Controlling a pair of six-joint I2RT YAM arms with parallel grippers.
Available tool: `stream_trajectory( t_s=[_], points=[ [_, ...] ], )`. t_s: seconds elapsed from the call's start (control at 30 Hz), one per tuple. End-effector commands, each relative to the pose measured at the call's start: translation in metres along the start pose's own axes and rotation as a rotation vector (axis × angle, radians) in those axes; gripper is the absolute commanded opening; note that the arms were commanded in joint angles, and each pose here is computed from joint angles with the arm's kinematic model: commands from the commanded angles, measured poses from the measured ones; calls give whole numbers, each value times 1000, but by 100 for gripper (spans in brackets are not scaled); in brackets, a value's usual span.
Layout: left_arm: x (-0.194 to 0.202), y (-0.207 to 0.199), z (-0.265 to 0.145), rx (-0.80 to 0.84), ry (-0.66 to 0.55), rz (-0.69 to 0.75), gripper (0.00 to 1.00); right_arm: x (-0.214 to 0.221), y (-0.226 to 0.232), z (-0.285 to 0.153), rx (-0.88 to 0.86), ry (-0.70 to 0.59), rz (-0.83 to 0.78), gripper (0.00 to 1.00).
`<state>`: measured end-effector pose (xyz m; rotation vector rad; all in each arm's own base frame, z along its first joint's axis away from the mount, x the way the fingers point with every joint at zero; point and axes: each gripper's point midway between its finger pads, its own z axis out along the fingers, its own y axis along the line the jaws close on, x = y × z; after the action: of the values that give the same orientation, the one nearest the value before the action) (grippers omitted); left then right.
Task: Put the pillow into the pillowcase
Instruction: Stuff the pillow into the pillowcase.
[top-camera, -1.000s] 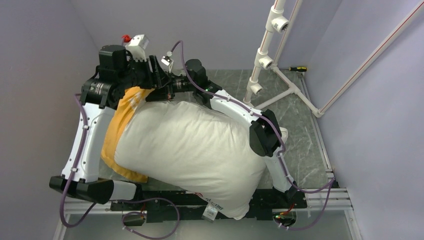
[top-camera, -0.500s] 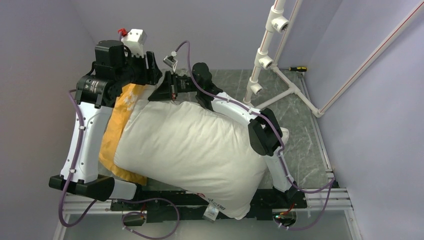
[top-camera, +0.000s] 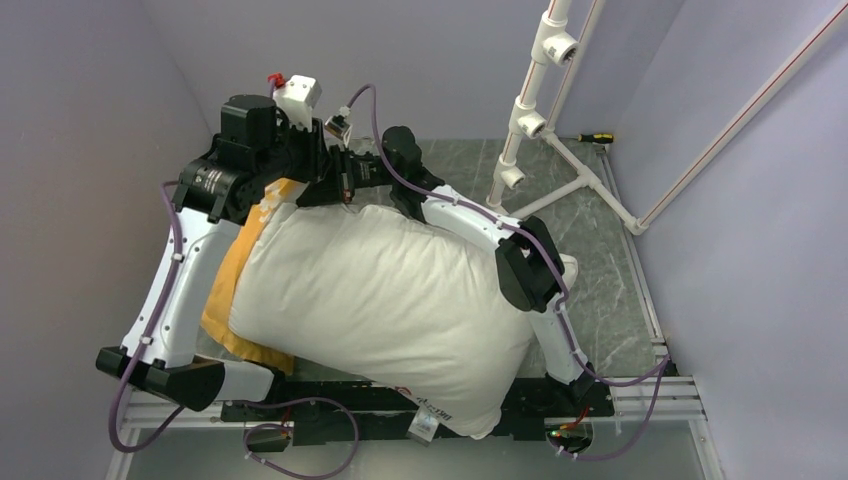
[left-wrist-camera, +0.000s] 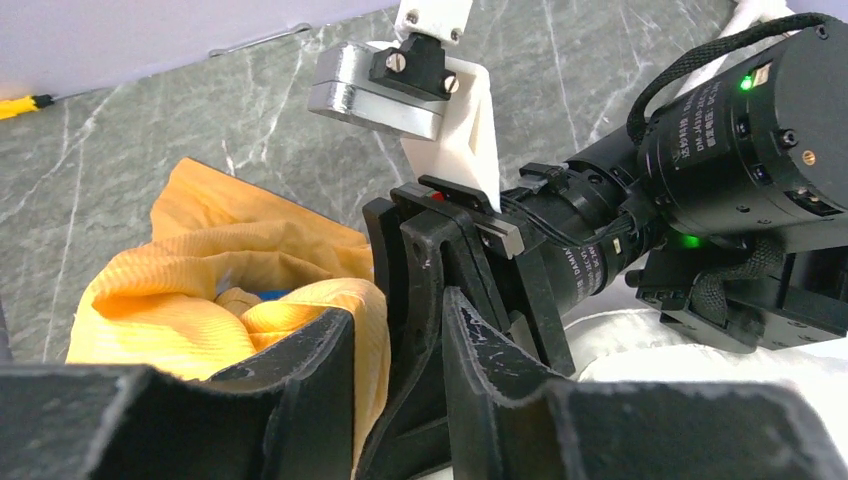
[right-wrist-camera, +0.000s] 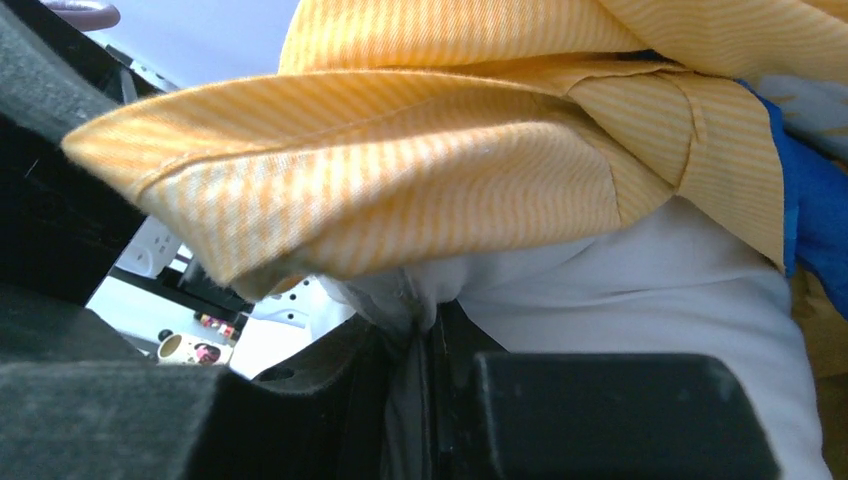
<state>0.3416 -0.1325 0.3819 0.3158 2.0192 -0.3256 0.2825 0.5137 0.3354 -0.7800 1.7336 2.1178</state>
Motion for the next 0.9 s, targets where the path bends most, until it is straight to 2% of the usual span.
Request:
stream_trajectory(
  t_s=[0.0, 0.07, 0.27, 0.3, 0.37, 0.43, 0.57, 0.73, 0.87],
  points=[
    [32, 35, -14, -180, 85, 40, 40, -38, 106, -15, -160, -59, -265, 23],
    [29, 30, -15, -147, 60, 52, 44, -37, 103, -16, -153, -66, -251, 24],
    [6, -10, -29, 68, -68, 47, 33, -47, 76, -33, -164, -170, -96, 24],
    [6, -20, -31, 121, -72, 29, 29, -50, 72, -36, -173, -184, -80, 22],
    [5, -44, -34, 252, -61, 8, 12, -55, 66, -40, -182, -210, -56, 14],
    [5, -63, -37, 365, -44, -10, 0, -64, 59, -47, -182, -249, -34, 0],
    [17, -76, -36, 435, 11, -25, 0, -88, 47, -72, -119, -339, -27, 0],
    [18, -99, -29, 556, -21, 5, 0, -105, 18, -98, 38, -410, -27, 0],
    [16, -119, -11, 612, -14, 34, 5, -115, -12, -124, 175, -518, 3, 0]
  ],
)
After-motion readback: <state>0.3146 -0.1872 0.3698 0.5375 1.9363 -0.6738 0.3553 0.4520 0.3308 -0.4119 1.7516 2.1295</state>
